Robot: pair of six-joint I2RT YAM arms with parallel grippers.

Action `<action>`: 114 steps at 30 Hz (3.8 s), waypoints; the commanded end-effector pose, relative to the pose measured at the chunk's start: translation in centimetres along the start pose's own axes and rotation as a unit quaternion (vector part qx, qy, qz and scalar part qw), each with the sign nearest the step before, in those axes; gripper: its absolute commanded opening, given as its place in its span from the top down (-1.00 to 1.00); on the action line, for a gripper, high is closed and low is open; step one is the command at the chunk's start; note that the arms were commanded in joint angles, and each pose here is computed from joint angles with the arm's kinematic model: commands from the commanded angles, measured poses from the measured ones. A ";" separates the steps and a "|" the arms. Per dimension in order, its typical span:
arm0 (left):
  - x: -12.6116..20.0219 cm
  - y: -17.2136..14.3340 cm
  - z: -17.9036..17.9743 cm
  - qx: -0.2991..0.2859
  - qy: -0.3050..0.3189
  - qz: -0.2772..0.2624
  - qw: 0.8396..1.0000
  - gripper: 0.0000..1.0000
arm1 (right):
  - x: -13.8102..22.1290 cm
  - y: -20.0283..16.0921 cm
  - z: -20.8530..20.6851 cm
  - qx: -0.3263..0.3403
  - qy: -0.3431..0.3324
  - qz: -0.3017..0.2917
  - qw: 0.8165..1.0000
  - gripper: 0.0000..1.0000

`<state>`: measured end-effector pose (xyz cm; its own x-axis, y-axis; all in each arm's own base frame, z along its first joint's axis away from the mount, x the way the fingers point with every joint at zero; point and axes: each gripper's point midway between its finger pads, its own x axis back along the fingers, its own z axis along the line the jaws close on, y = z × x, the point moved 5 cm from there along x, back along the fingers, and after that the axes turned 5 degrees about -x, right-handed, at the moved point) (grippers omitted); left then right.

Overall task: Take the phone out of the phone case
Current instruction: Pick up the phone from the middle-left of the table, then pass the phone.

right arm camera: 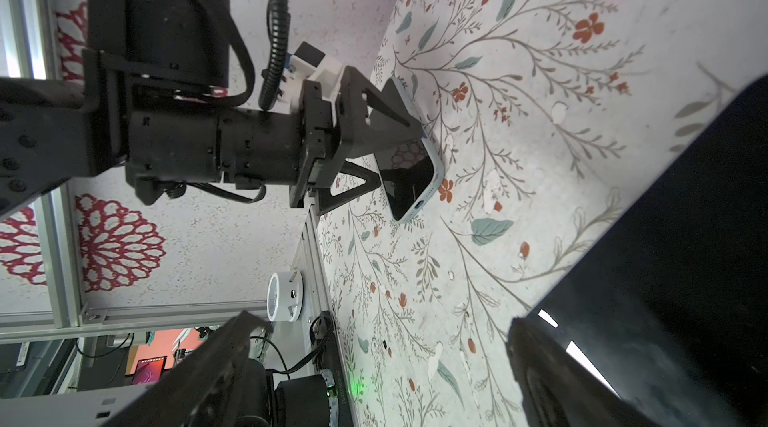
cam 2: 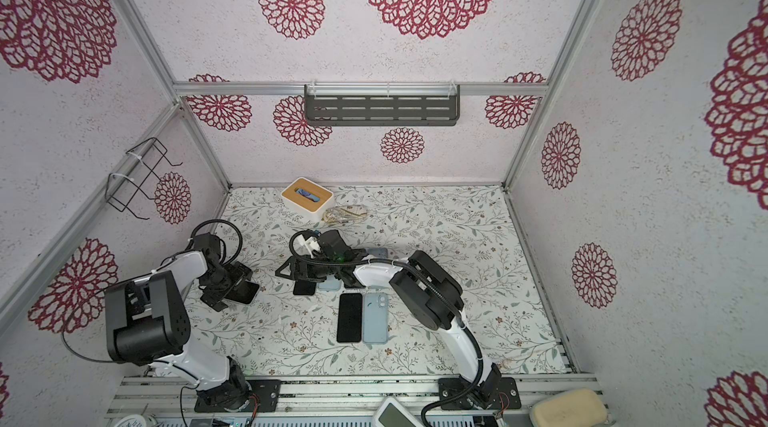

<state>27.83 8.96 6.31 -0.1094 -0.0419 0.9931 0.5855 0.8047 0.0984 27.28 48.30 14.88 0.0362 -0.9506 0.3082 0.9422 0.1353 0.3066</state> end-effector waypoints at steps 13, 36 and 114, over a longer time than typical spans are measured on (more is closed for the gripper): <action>-1.3 -1.5 -0.1 -0.003 0.003 0.020 1.000 -0.56 | -1.0 0.2 1.6 0.000 0.052 -0.002 0.999 -0.98; 1.1 -4.8 -2.1 -0.024 -0.173 0.054 0.983 -0.27 | -7.6 -4.0 -2.3 -0.056 -0.070 -0.004 0.996 -0.80; 23.7 -14.8 -21.7 -0.138 -0.802 0.001 0.581 0.60 | 25.3 2.9 12.7 0.098 0.154 -0.257 0.949 1.00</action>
<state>34.06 -16.38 28.75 -0.6086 0.7414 -0.2827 0.6770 0.6711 0.3023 27.81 28.94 30.79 -0.3238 -0.9445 -0.0559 0.8452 -0.3153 0.4316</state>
